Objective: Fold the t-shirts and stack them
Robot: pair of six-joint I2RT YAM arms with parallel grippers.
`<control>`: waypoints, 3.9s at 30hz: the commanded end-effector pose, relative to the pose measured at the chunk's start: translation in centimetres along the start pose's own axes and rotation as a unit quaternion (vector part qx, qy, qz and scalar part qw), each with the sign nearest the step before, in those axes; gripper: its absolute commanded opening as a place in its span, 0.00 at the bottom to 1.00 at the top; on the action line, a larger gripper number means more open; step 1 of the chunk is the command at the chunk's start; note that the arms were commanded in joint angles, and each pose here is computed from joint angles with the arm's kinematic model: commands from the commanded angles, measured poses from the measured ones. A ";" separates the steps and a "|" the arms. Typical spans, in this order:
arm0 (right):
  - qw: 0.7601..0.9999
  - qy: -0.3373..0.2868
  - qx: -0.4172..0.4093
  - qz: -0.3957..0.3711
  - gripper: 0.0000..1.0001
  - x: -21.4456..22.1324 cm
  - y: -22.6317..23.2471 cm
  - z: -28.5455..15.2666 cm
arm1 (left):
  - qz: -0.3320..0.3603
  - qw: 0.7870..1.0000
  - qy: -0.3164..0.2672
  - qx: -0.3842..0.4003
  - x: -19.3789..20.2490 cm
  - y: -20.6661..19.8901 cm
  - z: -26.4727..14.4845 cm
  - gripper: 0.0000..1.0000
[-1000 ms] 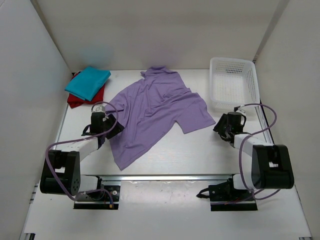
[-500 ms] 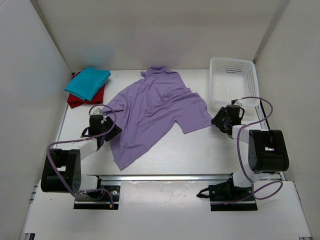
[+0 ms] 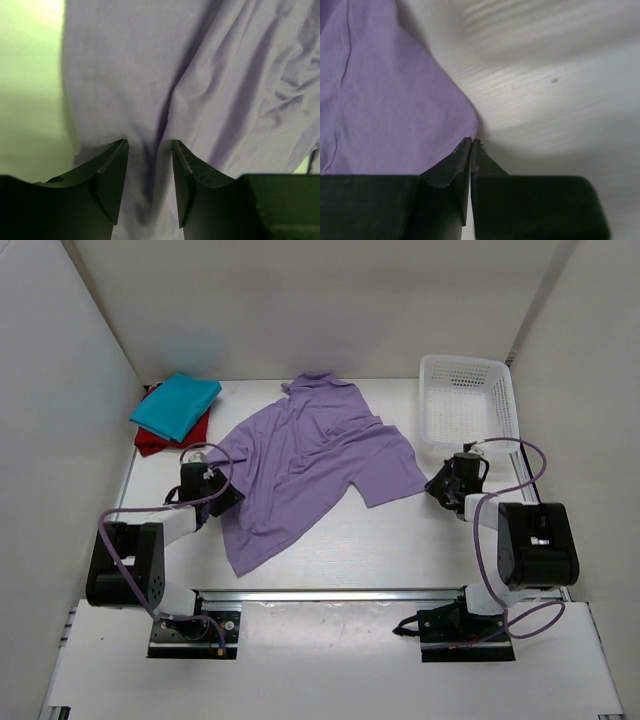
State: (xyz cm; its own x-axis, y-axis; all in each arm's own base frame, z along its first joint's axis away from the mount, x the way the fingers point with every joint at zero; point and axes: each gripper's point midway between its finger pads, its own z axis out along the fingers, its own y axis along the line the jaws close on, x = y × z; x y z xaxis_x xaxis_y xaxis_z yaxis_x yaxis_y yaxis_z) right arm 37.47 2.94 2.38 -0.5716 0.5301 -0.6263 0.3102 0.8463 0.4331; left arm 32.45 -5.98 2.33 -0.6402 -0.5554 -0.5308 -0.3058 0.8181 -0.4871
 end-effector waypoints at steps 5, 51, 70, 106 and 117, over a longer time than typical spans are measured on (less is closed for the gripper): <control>0.996 -0.070 -0.043 0.014 0.00 -0.5 2.3 -5.4 | -0.026 0.998 0.051 0.007 -0.4 -1.4 3.0 0.47; 0.974 -0.021 -0.198 -0.106 0.00 8.4 7.9 -13.4 | -0.170 0.981 -0.045 -0.081 -2.0 7.7 -1.7 0.29; 0.970 -0.141 -0.070 -0.185 0.00 -2.3 13.0 -21.0 | 0.179 0.974 -0.116 0.079 -7.7 -13.9 -13.8 0.00; 0.915 -0.215 -0.260 -0.221 0.00 -31.2 33.0 -17.6 | 0.055 0.975 -0.177 0.124 -29.5 -19.7 -12.3 0.00; 0.809 -0.460 -0.328 -0.160 0.00 -41.0 32.9 -37.9 | 0.008 0.898 -0.363 0.248 -40.4 -23.3 -27.9 0.01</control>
State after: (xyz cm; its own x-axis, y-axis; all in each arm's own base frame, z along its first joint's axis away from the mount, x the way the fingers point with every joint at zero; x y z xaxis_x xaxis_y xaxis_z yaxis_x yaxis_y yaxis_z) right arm 51.04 7.22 54.43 0.0452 0.3160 -0.9477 -0.2663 0.9181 0.2934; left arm 49.75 0.60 47.93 -0.1156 -0.6287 -0.7690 0.0536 0.7691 -0.6368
